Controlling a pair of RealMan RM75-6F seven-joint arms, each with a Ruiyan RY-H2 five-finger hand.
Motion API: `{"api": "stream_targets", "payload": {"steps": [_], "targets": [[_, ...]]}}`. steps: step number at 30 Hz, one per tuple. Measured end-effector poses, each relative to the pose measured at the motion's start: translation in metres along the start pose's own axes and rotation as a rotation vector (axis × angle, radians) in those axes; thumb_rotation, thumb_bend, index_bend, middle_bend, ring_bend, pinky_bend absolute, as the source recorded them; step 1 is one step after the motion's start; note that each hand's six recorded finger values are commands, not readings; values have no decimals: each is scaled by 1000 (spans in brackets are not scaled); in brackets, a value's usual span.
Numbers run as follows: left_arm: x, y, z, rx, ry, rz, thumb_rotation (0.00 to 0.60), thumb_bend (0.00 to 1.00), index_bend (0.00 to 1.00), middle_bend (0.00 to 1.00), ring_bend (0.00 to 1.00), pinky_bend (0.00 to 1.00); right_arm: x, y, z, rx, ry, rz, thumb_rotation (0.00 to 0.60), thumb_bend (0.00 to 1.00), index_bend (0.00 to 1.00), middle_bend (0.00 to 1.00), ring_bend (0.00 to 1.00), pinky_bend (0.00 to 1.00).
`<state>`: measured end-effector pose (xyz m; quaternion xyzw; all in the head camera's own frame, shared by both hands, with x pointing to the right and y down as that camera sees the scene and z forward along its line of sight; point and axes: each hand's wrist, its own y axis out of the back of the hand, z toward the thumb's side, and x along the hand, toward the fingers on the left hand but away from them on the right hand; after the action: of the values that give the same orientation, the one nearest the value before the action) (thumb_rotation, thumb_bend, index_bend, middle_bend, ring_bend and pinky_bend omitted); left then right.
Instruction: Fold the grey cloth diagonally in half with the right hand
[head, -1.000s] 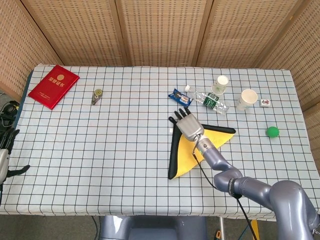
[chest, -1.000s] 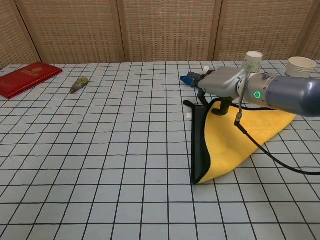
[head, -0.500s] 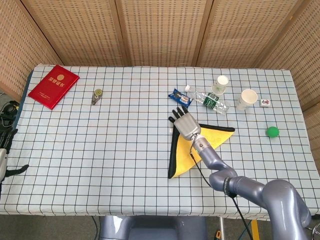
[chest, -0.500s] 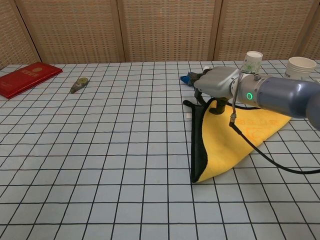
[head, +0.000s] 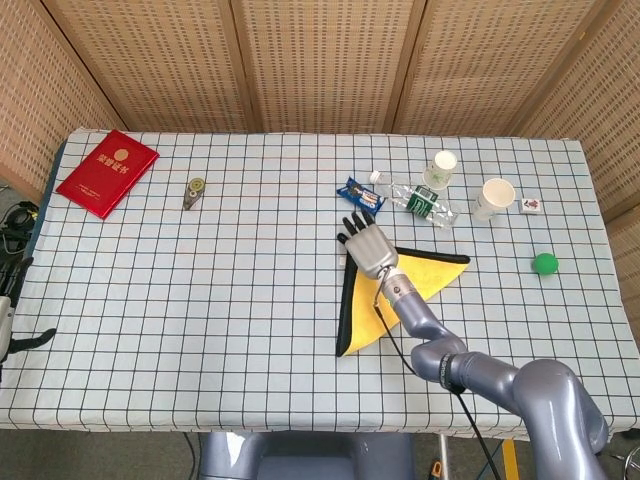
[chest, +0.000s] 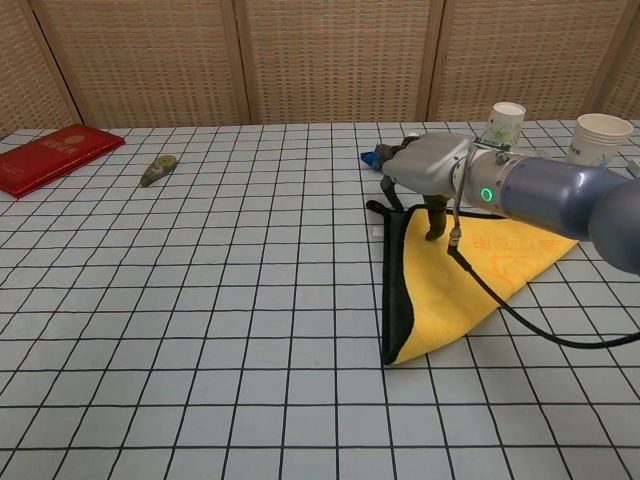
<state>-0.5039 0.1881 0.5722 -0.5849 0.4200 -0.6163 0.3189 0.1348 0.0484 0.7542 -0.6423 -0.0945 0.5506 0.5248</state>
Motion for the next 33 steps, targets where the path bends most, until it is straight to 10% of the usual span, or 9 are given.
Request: {"api": "stream_targets", "payload": {"steps": [18,33], "targets": [[-3,3,4,-11,-18,9,600,0,0,0,0,0,24,49,-17,-66,-21,-174,600,48,261,85,0,0],[-9,3,14,-8,-60,12,600,0,0,0,0,0,164,40,-120,-272,-128,-246,600,0,113,0,0,0]]}}
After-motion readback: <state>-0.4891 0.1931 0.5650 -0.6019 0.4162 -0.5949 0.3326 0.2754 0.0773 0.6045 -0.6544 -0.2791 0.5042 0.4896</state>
